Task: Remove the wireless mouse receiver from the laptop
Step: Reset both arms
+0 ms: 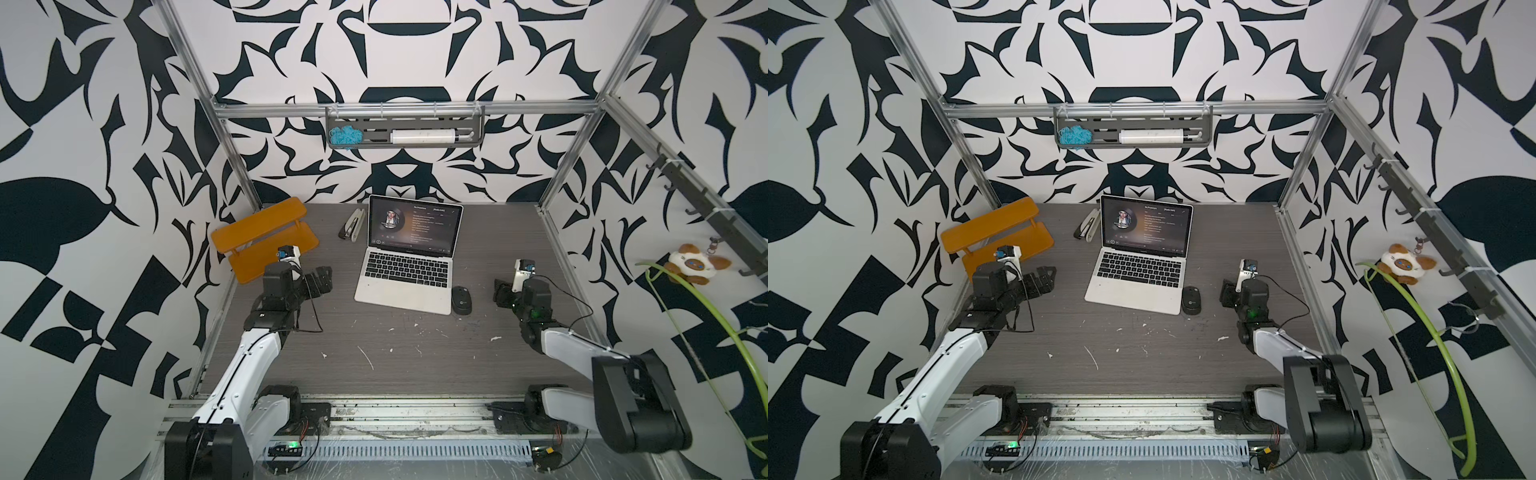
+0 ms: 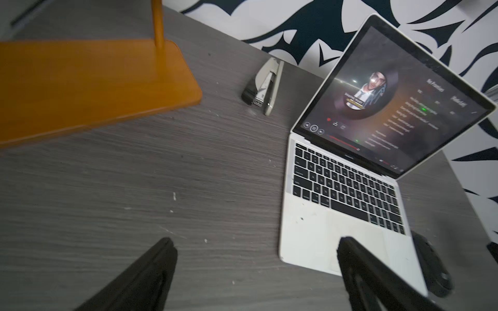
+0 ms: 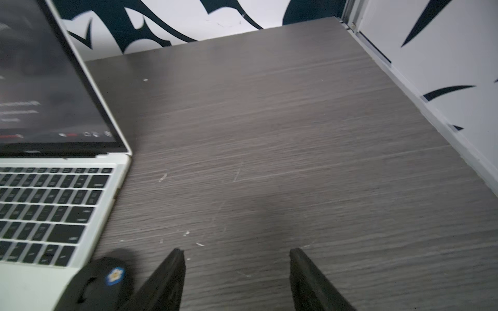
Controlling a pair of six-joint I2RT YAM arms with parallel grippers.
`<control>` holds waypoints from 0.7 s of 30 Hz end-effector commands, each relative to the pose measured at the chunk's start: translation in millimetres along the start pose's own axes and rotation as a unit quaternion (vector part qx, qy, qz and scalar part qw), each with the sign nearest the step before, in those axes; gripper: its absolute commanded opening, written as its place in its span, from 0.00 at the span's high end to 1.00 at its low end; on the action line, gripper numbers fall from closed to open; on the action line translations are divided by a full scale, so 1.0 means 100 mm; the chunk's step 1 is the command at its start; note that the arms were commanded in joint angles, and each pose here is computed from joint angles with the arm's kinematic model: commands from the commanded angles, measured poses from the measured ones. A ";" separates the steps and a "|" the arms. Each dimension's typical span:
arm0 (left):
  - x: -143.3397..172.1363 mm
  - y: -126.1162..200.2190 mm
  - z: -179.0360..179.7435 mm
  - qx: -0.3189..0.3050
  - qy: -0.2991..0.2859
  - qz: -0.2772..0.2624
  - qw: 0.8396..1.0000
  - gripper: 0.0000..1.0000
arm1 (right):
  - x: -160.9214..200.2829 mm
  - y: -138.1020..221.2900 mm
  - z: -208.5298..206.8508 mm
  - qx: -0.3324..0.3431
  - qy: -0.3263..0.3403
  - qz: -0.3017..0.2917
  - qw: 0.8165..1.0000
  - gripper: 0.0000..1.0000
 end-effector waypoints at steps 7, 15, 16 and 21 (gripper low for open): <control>0.13 -0.37 0.33 -0.044 -0.079 -0.019 0.996 0.01 | -0.30 -0.07 -0.13 0.035 0.000 -0.144 0.989 0.36; 0.71 -0.70 0.65 -0.080 -0.062 0.093 0.990 0.01 | -0.27 -0.08 -0.06 0.013 0.012 -0.147 0.989 0.36; 0.78 -0.73 0.68 -0.084 -0.061 0.105 0.989 0.01 | -0.26 -0.10 -0.06 0.012 0.014 -0.143 0.990 0.35; 1.07 -0.82 0.82 -0.100 -0.053 0.155 0.981 0.01 | -0.27 -0.12 -0.05 0.010 0.017 -0.138 0.990 0.29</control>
Point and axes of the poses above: each gripper's point midway between its finger pads, its own y axis back along the fingers, its own z axis along the line the jaws close on, x = y × z, the point moved 3 cm from there along y, back along the fingers, and after that the axes turned 5 degrees about y, right-handed, at the moved point
